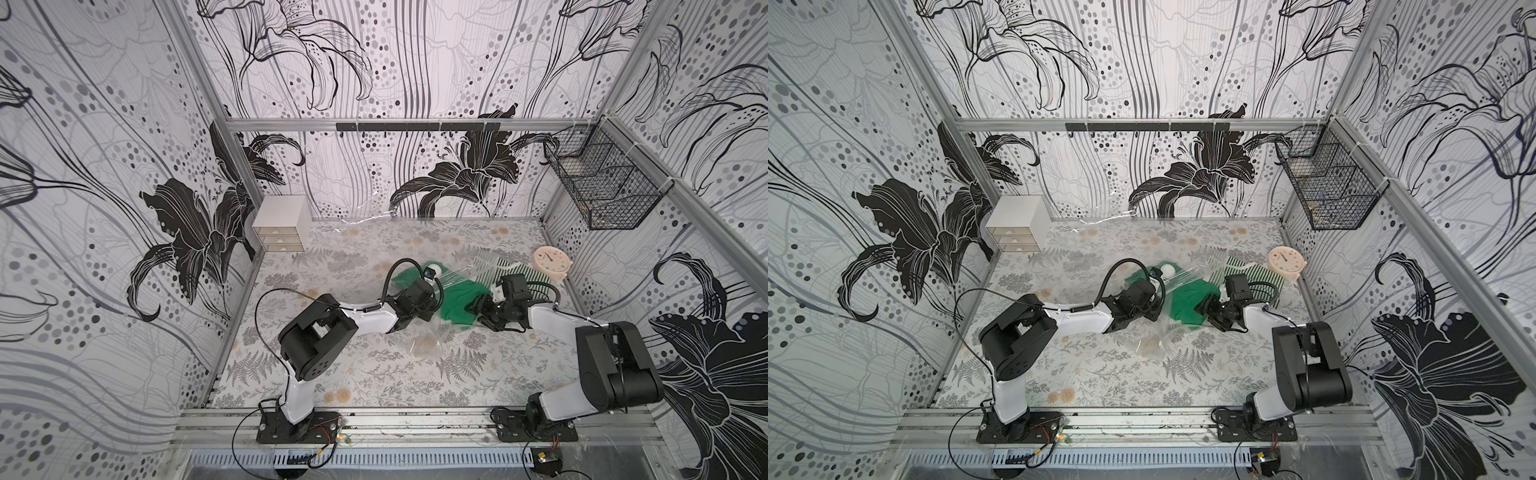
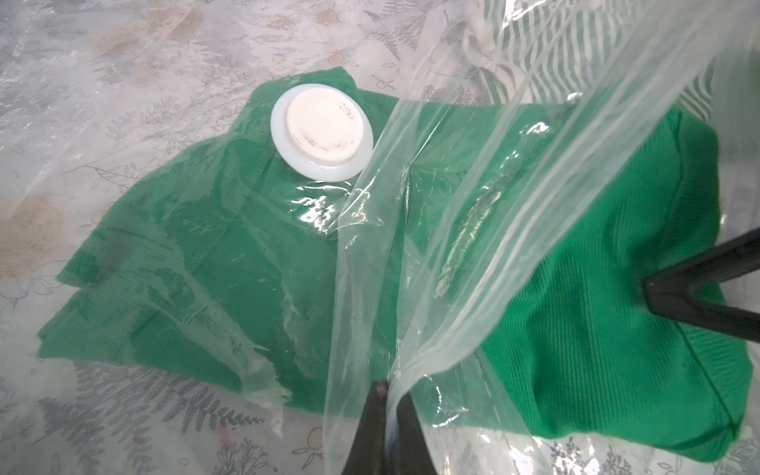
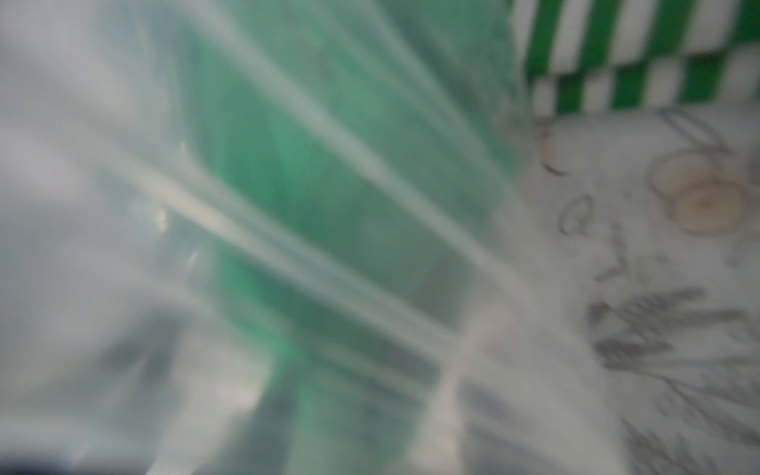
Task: Take the tank top out of the vacuum bag
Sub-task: Take out the tank top from the vacuum bag.
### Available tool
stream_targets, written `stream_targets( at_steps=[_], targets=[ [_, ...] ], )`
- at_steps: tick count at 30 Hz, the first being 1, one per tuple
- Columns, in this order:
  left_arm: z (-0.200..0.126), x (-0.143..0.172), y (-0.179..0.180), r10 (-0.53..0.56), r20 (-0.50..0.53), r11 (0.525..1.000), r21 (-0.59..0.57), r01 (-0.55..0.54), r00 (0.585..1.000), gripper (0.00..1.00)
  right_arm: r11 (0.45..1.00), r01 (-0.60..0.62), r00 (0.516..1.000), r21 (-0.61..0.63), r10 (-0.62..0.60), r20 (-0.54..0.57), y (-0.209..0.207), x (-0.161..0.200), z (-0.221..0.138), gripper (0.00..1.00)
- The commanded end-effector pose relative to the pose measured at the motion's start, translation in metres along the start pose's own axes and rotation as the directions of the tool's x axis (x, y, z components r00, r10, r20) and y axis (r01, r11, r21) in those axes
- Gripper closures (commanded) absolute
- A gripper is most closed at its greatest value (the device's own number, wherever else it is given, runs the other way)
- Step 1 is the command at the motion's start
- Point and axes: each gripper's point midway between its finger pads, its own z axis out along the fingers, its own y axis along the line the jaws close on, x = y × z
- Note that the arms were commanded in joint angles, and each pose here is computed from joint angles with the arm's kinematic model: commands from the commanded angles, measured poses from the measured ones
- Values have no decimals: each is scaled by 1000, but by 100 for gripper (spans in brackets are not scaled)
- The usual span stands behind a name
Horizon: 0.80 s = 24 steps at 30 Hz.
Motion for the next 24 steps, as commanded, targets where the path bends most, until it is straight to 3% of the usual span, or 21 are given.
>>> stream_targets(
  at_steps=[1,7,11,13,15,18,20,24],
  targets=[
    [5,3,-4,18,-15,1000,7,-18,1000,100,999,49,999,15,-49,-19,9,0,15,41],
    [1,4,-1,13,-11,1000,-6,-13,1000,100,999,33,999,-27,-33,-13,20,-10,29,58],
    [1,5,1,12,-10,1000,-13,-12,1000,100,998,44,999,-38,-44,-3,26,-14,25,87],
    [2,6,2,11,-14,1000,-17,-11,1000,100,997,46,999,-59,-46,11,34,-17,18,92],
    [4,7,1,12,-17,1000,-16,-12,1000,100,995,44,999,-88,-43,17,43,-18,13,88],
    [6,8,1,14,-19,1000,-14,-15,1000,100,992,35,999,-124,-34,14,53,-21,10,62],
    [7,7,0,15,-19,1000,-12,-15,1000,100,991,29,1000,-128,-28,11,55,-22,11,60],
    [7,7,0,15,-22,1000,-15,-16,1000,100,989,18,1000,-145,-17,6,60,-21,8,70]
  ],
)
